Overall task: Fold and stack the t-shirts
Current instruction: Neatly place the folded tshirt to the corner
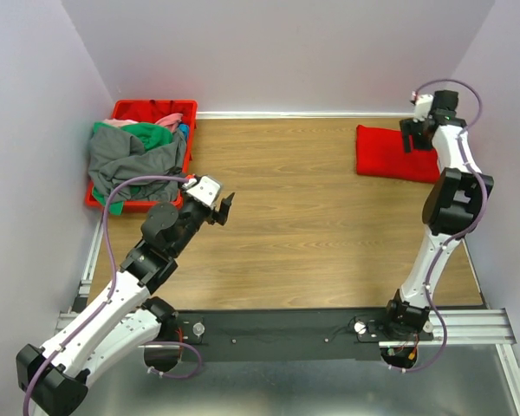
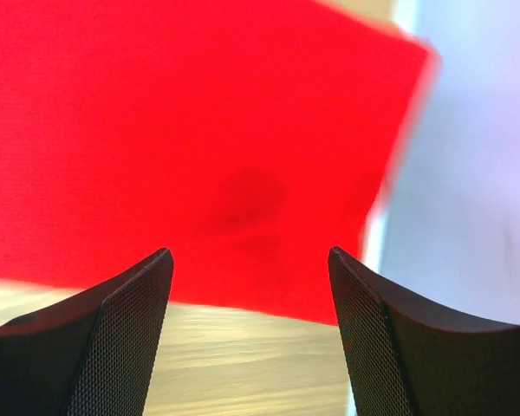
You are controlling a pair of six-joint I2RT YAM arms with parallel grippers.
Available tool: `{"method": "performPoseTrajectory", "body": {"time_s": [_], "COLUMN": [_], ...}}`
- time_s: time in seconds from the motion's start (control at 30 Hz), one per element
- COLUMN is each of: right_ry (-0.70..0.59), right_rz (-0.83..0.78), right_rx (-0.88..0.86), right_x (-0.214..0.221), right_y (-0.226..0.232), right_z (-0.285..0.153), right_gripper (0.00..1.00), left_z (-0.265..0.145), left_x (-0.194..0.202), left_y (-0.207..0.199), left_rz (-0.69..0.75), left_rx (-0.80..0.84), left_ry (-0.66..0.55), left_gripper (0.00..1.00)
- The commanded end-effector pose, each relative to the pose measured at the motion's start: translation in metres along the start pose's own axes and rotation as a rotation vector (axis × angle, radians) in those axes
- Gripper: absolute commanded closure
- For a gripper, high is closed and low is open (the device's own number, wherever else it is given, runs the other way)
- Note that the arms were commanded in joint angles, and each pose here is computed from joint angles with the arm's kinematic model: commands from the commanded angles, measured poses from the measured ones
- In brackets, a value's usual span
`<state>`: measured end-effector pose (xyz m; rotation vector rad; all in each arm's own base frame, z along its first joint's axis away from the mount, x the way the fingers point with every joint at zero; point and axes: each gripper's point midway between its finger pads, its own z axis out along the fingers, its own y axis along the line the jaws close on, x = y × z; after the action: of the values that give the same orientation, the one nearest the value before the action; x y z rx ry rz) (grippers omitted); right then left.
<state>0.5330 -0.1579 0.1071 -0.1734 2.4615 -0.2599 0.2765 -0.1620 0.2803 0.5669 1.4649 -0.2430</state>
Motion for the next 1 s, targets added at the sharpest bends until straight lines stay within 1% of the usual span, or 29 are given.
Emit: {"method": "performPoseTrajectory", "body": {"time_s": [0.0, 0.03, 0.1, 0.13, 0.2, 0.23, 0.3, 0.37, 0.5, 0.53, 0.67, 0.7, 0.77, 0.83, 0.87, 0.93, 0.97], "right_ry": [-0.117, -0.143, -0.141, -0.122, -0.083, -0.064, -0.044, -0.020, 0.024, 0.035, 0.082, 0.088, 0.116, 0.117, 0.145, 0.144, 0.168], "right_rz": [-0.101, -0.104, -0.119, -0.122, -0.102, -0.093, -0.078, -0.049, -0.063, -0.070, -0.086, -0.090, -0.107, -0.122, -0.139, -0.157, -0.175], "right_rx": [-0.179, -0.270, -0.344, -0.371, -0.373, -0.361, -0.336, -0.301, -0.261, -0.257, -0.246, -0.238, -0.214, -0.197, -0.189, -0.166, -0.165], "right_x": [-0.038, -0.042, -0.041, -0.039, -0.034, -0.034, -0.035, -0.034, -0.021, -0.017, 0.002, 0.005, 0.017, 0.018, 0.030, 0.032, 0.044], "right_y": [0.068, 0.090, 0.116, 0.134, 0.149, 0.160, 0.168, 0.168, 0.170, 0.171, 0.171, 0.169, 0.165, 0.161, 0.159, 0.154, 0.153], "right_z": [-0.031, -0.034, -0.034, -0.026, -0.016, -0.007, 0.004, 0.018, 0.036, 0.038, 0.043, 0.042, 0.040, 0.033, 0.032, 0.022, 0.021], "right_gripper": [0.21, 0.21, 0.22, 0.22, 0.24, 0.26, 0.32, 0.40, 0.42, 0.48, 0.62, 0.68, 0.73, 0.75, 0.78, 0.79, 0.79], "left_z": [-0.004, -0.004, -0.005, -0.005, -0.005, -0.006, -0.005, -0.005, -0.004, -0.004, -0.004, -0.004, -0.004, -0.005, -0.005, -0.006, -0.005], "left_x": [-0.010, -0.010, -0.011, -0.011, -0.011, -0.011, -0.011, -0.010, -0.011, -0.011, -0.011, -0.011, -0.011, -0.012, -0.013, -0.014, -0.013], "left_y": [0.005, 0.005, 0.006, 0.006, 0.006, 0.006, 0.005, 0.005, 0.003, 0.003, 0.002, 0.002, 0.002, 0.002, 0.001, 0.001, 0.001], "left_rz": [-0.001, 0.000, 0.003, 0.003, 0.004, 0.004, 0.006, 0.008, 0.008, 0.009, 0.008, 0.008, 0.009, 0.008, 0.009, 0.007, 0.008], "left_rx": [-0.023, -0.024, -0.026, -0.028, -0.026, -0.027, -0.024, -0.020, -0.011, -0.010, -0.003, -0.003, -0.003, -0.001, 0.001, 0.002, 0.002], "left_ry": [-0.040, -0.041, -0.044, -0.045, -0.045, -0.047, -0.046, -0.045, -0.047, -0.049, -0.051, -0.051, -0.051, -0.052, -0.055, -0.059, -0.056], "left_gripper": [0.17, 0.17, 0.17, 0.17, 0.17, 0.17, 0.17, 0.17, 0.17, 0.17, 0.17, 0.17, 0.17, 0.17, 0.17, 0.17, 0.17]}}
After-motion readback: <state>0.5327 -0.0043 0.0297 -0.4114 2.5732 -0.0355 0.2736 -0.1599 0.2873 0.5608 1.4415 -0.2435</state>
